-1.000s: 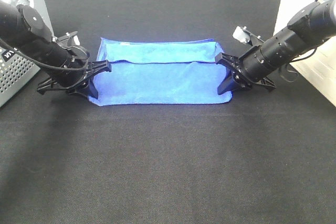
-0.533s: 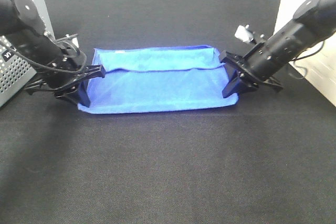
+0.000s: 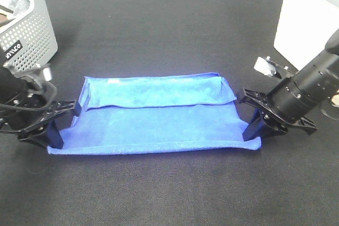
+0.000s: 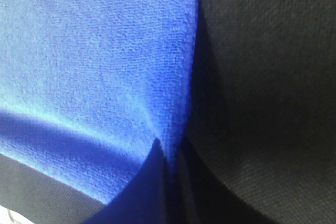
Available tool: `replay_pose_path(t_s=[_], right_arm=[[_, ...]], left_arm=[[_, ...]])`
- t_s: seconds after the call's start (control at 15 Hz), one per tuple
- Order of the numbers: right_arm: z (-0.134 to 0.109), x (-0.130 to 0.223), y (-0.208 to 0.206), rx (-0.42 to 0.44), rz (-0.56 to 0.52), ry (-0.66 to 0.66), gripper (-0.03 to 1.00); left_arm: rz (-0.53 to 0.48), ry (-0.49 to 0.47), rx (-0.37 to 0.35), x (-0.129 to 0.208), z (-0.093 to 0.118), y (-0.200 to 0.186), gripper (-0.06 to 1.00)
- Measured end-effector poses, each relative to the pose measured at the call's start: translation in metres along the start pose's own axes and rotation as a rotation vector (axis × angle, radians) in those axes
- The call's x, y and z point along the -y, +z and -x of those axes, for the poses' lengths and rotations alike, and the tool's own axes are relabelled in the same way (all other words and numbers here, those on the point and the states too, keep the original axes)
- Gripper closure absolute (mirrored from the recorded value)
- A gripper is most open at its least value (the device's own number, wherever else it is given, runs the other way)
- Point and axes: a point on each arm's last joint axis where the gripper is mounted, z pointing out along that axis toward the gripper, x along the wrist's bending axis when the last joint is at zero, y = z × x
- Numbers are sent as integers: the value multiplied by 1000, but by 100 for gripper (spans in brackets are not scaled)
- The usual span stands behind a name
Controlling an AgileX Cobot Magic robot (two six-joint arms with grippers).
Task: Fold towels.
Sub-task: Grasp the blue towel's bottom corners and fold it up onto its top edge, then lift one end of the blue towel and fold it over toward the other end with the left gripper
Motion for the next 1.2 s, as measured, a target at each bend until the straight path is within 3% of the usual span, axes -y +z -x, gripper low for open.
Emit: replay_pose_path(t_s=[0.27,0.6,0.93,1.13,1.2], right_arm=[[-10,-19,-14,-10,91,-58,97],[-37,-81,-37,-61,211,-168,97],[-33,-132,-16,-17,221,-213,97],[-24,-137,3,-5,171,-207,96],[-22,-136,7,-4,158,-204,89]], left_arm=[[130,-7,28,-20,10,-16,94],[284,16,67,-68,30,-38,94],[312,-2,60,-109,32,-6,94],[316,-5,58,-123,32,9,91],[312,-6,56,-124,32,12,85]])
